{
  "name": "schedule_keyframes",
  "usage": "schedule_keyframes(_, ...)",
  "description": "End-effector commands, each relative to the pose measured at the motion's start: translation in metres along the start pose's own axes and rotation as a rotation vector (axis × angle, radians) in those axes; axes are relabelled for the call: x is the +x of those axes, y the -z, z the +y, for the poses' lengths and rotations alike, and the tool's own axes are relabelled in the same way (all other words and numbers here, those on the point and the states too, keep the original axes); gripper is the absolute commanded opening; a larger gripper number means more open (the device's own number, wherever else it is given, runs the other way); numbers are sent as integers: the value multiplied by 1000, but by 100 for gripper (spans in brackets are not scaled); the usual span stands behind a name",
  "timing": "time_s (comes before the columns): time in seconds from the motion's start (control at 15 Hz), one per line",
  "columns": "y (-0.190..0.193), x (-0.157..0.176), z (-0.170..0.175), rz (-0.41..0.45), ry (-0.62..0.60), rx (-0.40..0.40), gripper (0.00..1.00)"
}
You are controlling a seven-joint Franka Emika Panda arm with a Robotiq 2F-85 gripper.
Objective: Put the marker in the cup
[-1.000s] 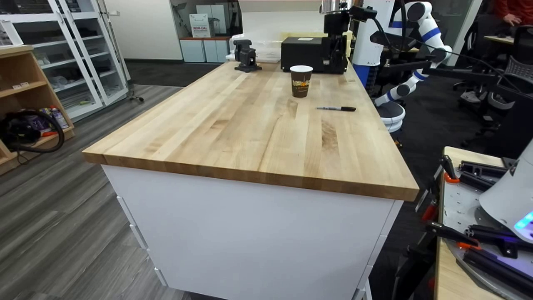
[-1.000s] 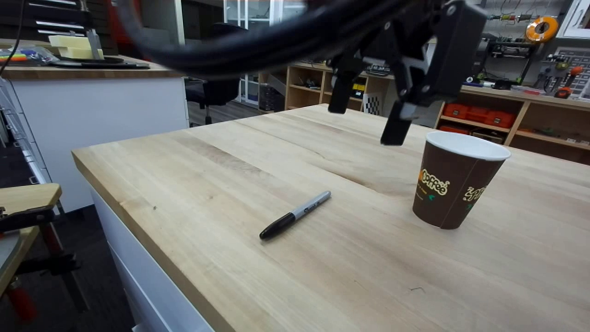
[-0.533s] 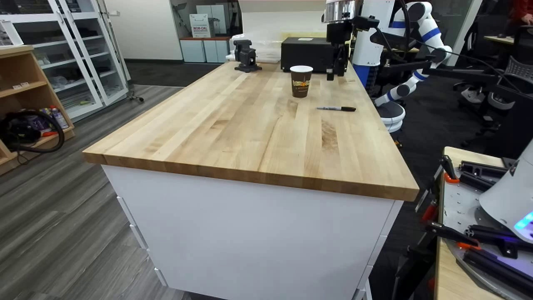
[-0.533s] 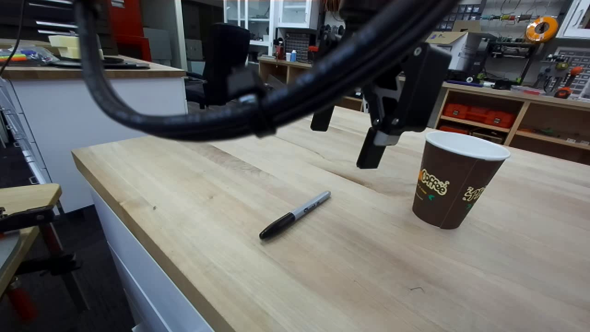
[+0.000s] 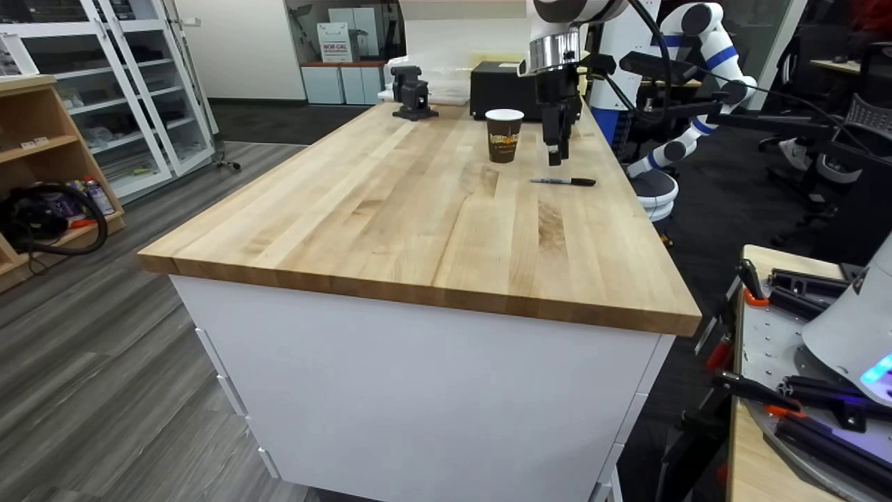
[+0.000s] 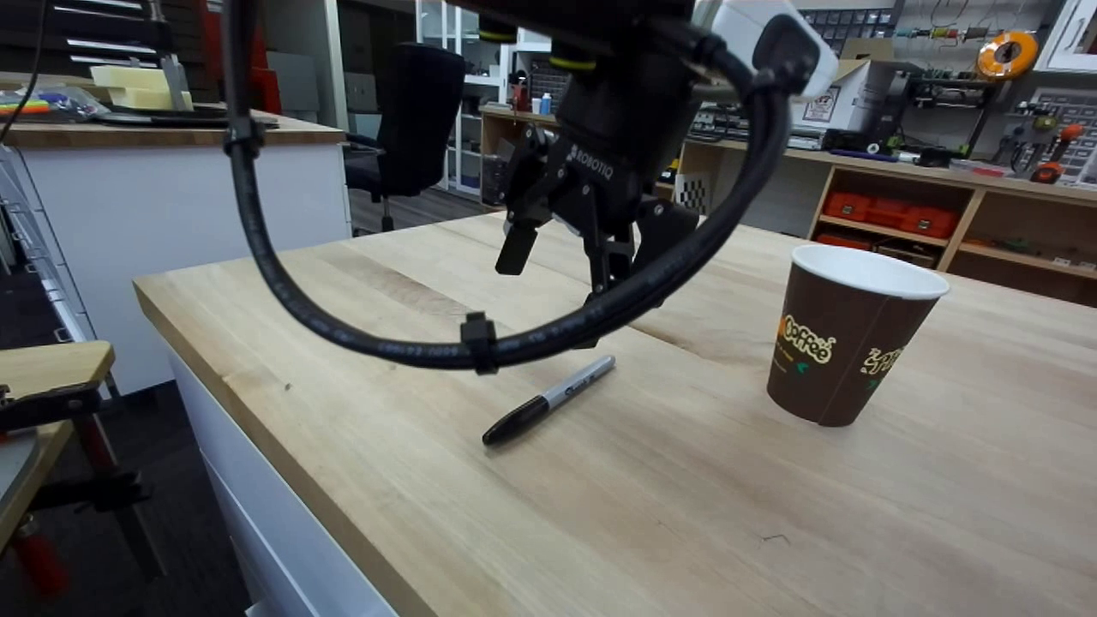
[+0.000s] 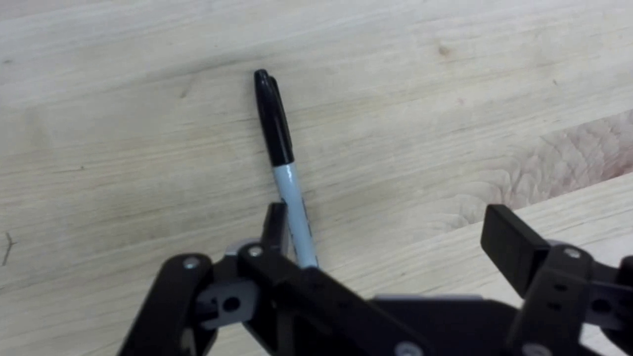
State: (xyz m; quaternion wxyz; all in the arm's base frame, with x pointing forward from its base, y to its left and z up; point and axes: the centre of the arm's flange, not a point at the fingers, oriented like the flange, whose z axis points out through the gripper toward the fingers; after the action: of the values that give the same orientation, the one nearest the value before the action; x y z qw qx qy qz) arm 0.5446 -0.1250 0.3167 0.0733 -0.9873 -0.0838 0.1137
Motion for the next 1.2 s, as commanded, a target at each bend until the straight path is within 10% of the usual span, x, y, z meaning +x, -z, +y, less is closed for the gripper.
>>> schedule_keyframes(0.0, -18, -14, 5, -43, 20, -35, 100)
schedule_keyframes(0.33, -35, -24, 8, -33, 58, -101, 100)
schedule_keyframes(0.4, -38, -24, 8, -32, 67, -108, 75)
schedule_keyframes(1.13, -38, -31, 1, 29, 127, -215, 7)
